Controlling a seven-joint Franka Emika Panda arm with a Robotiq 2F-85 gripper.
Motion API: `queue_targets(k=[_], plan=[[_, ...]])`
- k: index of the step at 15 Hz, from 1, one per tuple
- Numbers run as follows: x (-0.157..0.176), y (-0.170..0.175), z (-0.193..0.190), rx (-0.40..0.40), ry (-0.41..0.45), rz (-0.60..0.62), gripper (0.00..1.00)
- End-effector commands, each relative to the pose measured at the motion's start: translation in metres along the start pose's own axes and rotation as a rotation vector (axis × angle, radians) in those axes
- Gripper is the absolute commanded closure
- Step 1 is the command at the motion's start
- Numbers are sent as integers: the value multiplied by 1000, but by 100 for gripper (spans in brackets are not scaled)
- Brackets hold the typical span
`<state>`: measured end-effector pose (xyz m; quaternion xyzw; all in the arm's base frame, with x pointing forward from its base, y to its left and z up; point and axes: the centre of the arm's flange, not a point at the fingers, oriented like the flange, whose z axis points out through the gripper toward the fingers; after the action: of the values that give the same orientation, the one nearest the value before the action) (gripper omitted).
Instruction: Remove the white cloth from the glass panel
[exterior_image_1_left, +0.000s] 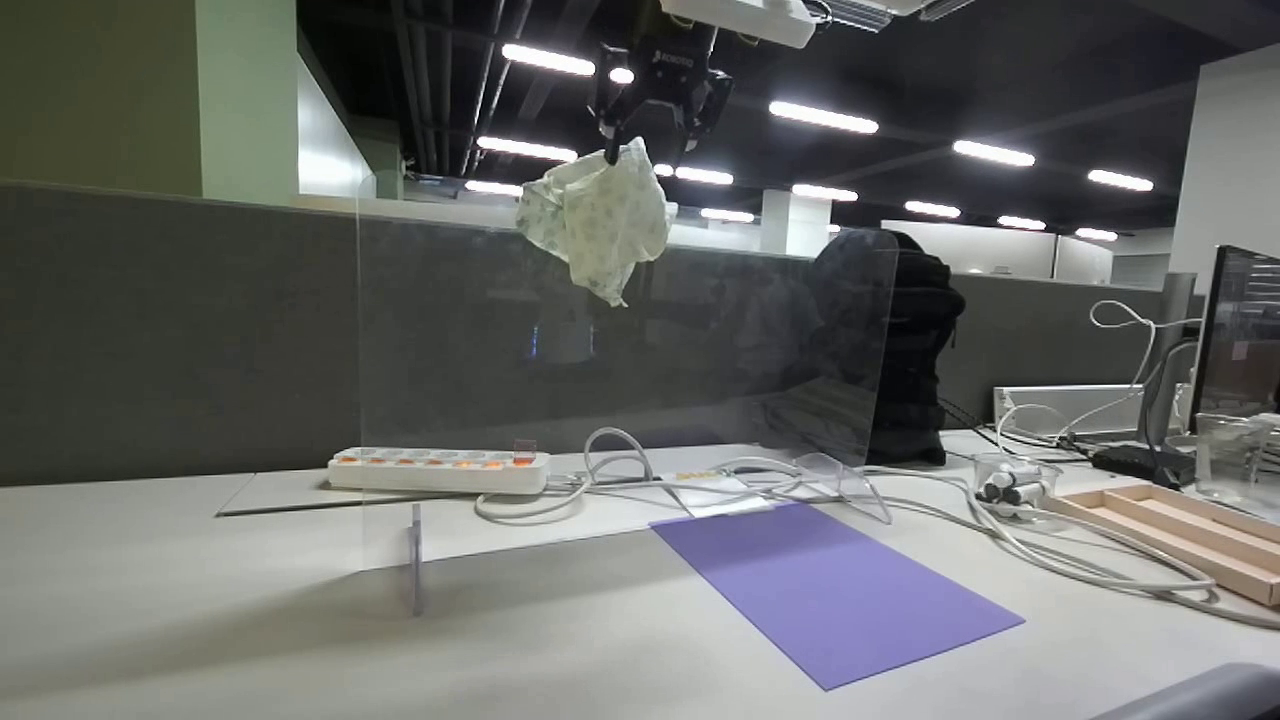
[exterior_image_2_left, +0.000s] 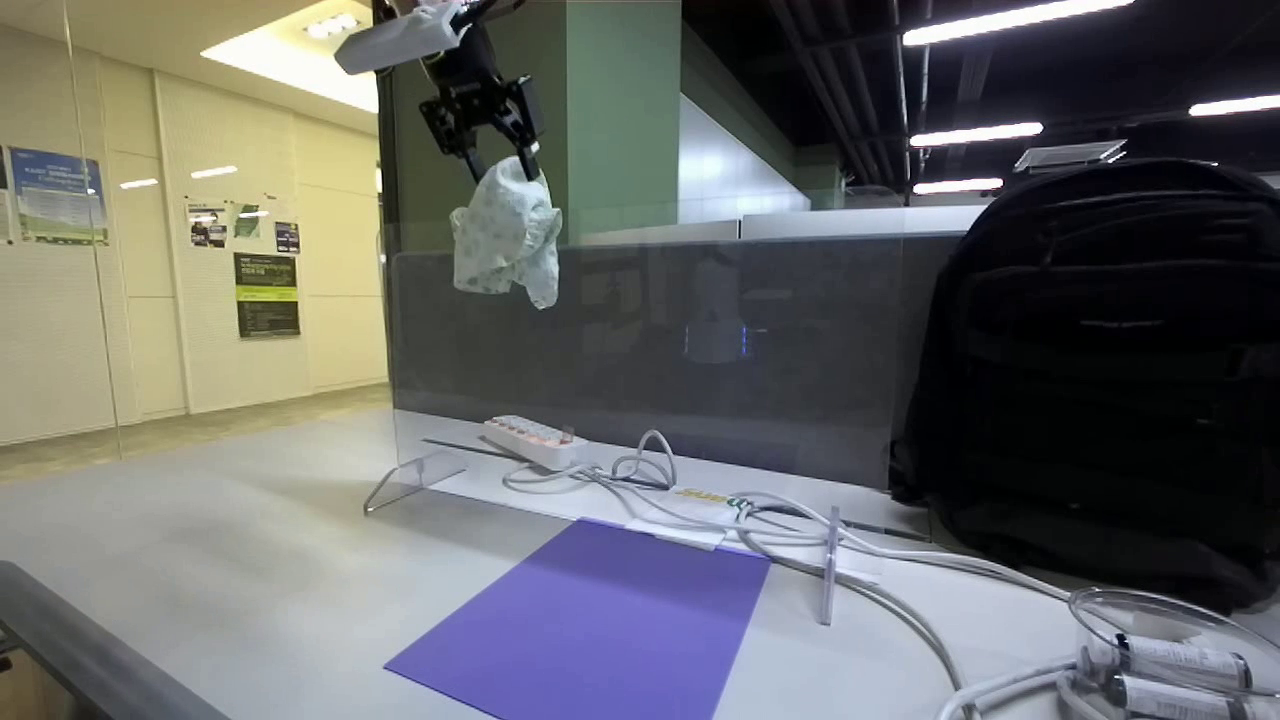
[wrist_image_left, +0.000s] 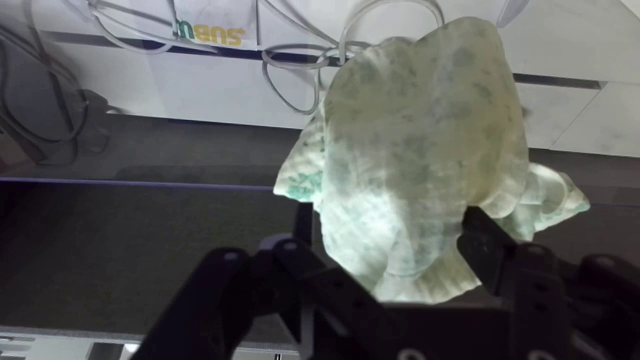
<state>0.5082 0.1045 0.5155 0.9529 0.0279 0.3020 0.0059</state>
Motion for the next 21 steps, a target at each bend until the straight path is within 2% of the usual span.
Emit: queue_targets(k=[1,7,8,10,16,19,21], plan=[[14,-7,3,14,-1,15,54],[6,-20,-4,60,-18,-18,96],[4,-24,-7,75,-26,-26,99],[-3,-36,-11,104,-67,-49,100],[-54,-68,-17,136,-283,-184,100],[-84,-67,-8,112,-381,-218,100],[-101,-59,1,107,-420,-185,100]])
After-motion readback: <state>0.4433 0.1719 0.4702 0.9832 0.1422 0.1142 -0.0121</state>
